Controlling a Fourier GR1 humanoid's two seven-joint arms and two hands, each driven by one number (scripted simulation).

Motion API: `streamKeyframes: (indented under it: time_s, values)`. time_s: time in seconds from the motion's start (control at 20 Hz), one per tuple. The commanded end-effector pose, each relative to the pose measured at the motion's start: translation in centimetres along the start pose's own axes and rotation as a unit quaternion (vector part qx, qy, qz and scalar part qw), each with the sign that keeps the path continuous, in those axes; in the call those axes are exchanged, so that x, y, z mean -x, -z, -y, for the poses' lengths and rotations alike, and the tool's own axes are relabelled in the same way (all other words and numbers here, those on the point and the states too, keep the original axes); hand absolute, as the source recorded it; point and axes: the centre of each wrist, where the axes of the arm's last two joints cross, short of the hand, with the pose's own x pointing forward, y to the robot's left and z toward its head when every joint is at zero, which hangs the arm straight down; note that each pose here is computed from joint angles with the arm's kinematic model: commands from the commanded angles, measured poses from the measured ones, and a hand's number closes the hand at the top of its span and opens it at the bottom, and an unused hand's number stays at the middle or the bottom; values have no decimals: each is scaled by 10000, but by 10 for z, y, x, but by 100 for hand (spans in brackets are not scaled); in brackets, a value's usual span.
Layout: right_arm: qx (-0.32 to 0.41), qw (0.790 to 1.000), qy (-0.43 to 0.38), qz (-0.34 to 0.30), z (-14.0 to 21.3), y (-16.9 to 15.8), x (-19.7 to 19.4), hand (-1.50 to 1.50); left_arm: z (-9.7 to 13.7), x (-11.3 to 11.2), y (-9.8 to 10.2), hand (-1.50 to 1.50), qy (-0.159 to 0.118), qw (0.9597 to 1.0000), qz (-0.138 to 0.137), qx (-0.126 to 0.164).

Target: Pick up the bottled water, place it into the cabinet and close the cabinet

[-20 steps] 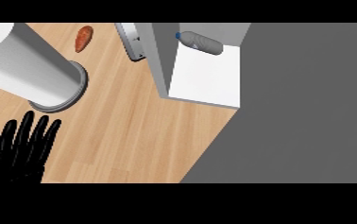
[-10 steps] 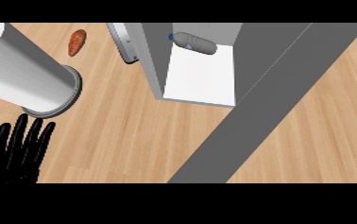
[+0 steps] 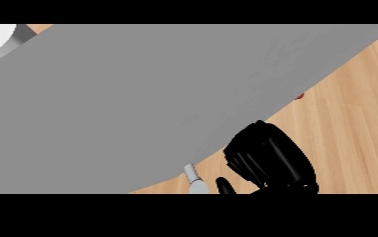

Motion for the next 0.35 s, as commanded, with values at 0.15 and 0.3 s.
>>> streamKeyframes:
  time_s: [0.15,0.3]
  values:
    - [803,9967,135,25,10,89,-19,150,-3,5,-3,-150,-66,9999,-115,86]
    - [865,9962,114,-44,10,128,-27,150,-10,-1,2,-150,-45,10000,-73,-8]
